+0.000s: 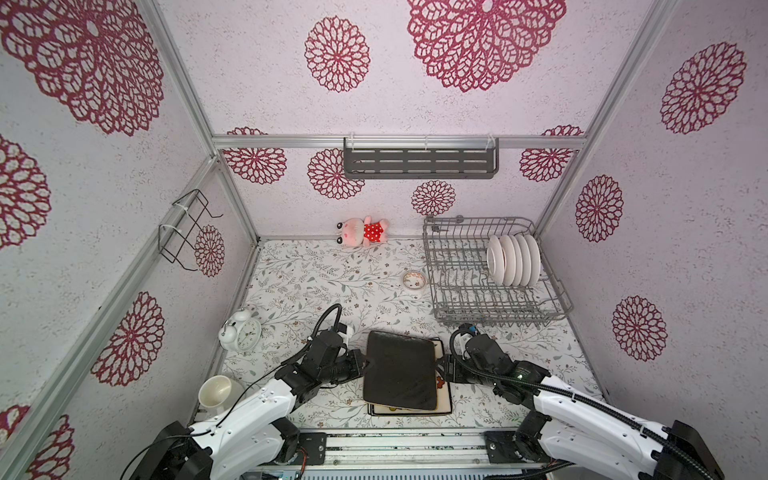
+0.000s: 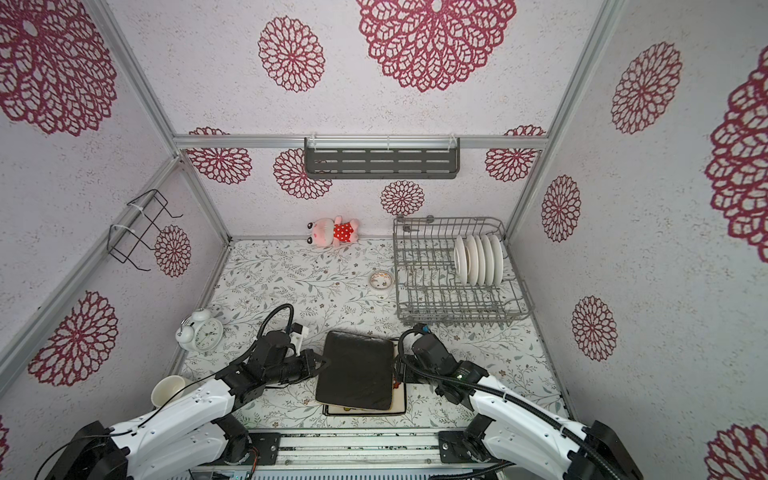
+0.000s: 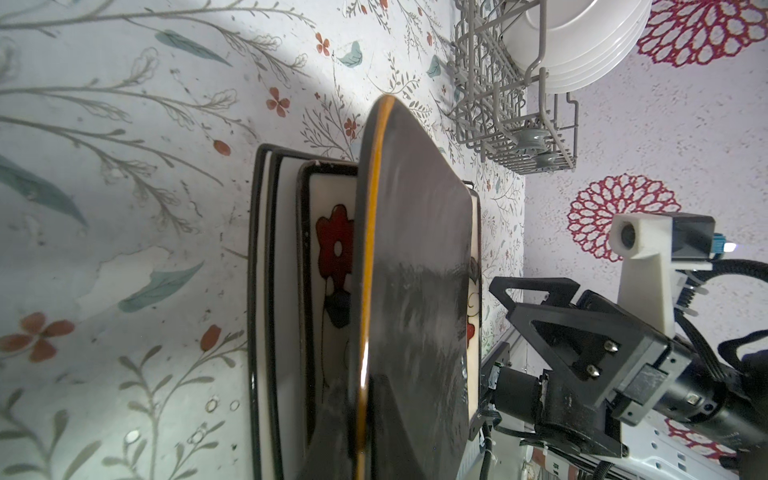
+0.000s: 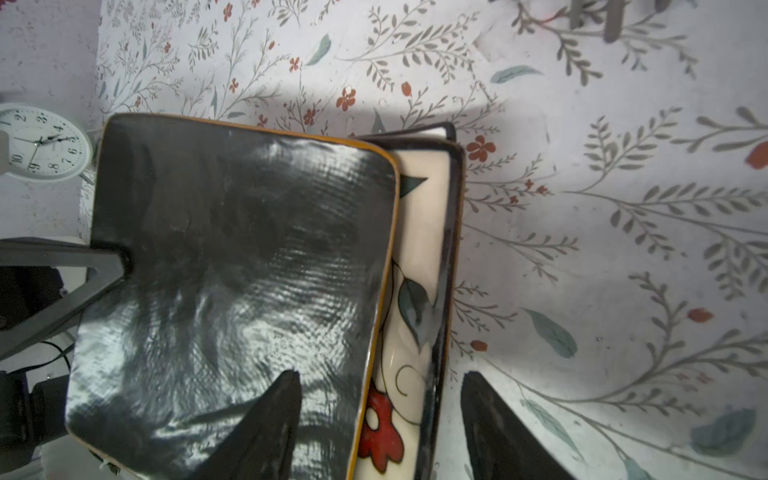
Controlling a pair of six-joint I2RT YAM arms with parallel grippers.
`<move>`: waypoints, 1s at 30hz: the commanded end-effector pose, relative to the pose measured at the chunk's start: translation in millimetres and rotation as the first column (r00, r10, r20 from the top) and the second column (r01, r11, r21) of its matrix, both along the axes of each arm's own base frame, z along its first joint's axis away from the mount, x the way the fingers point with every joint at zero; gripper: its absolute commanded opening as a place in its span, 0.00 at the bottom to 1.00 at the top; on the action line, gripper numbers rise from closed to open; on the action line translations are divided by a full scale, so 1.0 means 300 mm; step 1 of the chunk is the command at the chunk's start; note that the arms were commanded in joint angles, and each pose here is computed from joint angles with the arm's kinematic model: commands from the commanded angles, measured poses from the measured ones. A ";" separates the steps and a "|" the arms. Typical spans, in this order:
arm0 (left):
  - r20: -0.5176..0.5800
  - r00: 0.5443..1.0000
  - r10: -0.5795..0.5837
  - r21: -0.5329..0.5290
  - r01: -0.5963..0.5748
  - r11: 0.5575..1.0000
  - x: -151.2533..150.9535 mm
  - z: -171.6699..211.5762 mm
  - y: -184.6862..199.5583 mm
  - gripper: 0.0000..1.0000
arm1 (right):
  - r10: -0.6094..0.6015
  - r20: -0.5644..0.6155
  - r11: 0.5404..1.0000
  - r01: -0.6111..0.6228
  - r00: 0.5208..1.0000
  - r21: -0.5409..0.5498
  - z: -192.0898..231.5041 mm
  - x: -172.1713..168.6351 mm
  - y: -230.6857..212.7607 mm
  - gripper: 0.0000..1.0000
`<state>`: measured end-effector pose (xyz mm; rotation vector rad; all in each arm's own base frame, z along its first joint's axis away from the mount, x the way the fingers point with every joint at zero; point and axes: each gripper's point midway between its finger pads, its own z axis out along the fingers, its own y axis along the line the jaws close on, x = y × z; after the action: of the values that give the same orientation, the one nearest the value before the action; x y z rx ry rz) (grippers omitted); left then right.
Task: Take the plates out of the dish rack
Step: 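Press the plate stack edges with both grippers to square it up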
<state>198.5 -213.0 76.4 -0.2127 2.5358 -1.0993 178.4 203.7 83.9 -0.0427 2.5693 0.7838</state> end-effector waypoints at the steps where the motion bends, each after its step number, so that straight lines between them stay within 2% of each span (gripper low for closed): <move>1: -0.085 0.995 0.049 0.185 -0.033 0.982 -0.061 -0.161 0.097 0.00 | -0.009 -0.018 0.999 0.010 1.000 0.042 0.008 0.007 0.023 0.61; 12: -0.104 0.993 0.048 0.227 -0.023 0.974 -0.092 -0.204 0.093 0.02 | -0.019 -0.029 0.999 0.018 0.999 -0.040 -0.030 0.007 -0.010 0.53; 20: -0.129 0.991 0.042 0.256 -0.008 0.967 -0.107 -0.236 0.094 0.07 | -0.010 -0.052 0.998 0.007 0.999 -0.063 -0.051 0.000 -0.012 0.38; 30: -0.151 0.988 0.035 0.285 0.010 0.958 -0.124 -0.256 0.098 0.21 | -0.012 -0.055 0.997 0.008 0.998 -0.075 -0.056 0.001 -0.016 0.35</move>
<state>191.9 -225.7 53.6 -0.2140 2.5760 -1.0373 174.0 199.6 61.4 -0.0314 2.6617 0.7130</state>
